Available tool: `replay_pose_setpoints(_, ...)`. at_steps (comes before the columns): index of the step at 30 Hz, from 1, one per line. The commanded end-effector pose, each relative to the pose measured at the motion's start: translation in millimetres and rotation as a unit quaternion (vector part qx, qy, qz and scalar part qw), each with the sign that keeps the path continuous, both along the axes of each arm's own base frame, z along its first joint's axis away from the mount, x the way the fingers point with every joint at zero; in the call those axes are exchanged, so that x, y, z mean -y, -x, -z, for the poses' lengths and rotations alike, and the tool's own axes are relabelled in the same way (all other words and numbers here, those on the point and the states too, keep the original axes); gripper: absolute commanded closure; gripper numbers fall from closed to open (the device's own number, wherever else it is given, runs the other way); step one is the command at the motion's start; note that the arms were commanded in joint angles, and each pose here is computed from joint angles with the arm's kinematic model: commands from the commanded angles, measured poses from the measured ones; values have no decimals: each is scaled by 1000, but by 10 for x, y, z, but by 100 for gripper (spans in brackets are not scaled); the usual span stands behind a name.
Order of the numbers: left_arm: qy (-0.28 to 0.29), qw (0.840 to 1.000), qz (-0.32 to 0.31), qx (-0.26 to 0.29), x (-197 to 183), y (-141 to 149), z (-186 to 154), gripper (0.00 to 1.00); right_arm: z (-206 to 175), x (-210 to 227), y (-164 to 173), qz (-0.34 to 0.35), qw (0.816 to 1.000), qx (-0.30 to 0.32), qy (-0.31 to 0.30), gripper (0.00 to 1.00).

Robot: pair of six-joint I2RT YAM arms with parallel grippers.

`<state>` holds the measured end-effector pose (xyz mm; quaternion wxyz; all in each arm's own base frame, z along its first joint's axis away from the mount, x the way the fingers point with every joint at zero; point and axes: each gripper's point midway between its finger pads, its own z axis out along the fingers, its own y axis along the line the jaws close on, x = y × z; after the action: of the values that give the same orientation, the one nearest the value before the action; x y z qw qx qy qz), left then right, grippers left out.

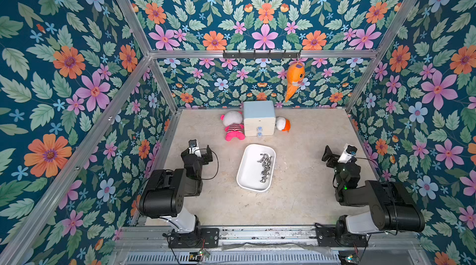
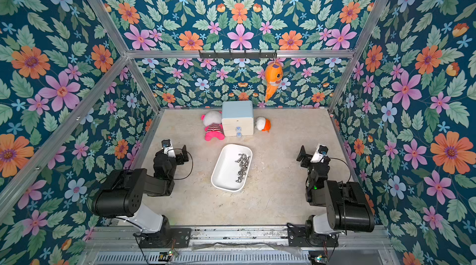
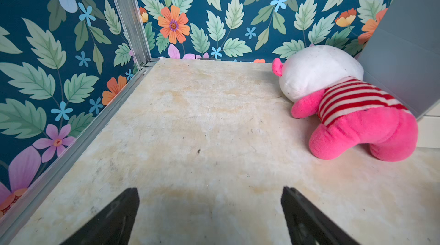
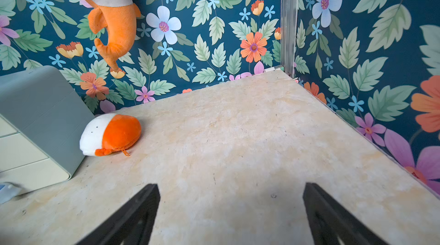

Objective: Take out the wing nut from the storage box
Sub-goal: Pick up the wing nut from the storage box.

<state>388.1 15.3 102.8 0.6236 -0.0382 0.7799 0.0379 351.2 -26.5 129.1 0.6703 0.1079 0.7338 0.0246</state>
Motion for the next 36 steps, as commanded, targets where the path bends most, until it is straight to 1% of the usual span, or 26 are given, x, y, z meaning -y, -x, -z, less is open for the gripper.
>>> replay_pose_setpoints(1, -6, 1000, -2, 12, -16, -22, -66, 0, -65, -9, -17, -3, 1000, 12, 3, 1)
replay_pose_setpoints(32, -5, 1000, -2, 9, -13, -24, -56, 0, -57, -18, -26, -6, 1000, 10, 1, 1)
replay_pose_setpoints(36, -9, 1000, -10, 14, -28, -54, -112, 1, -85, -29, -41, -10, 1000, 11, 5, 1)
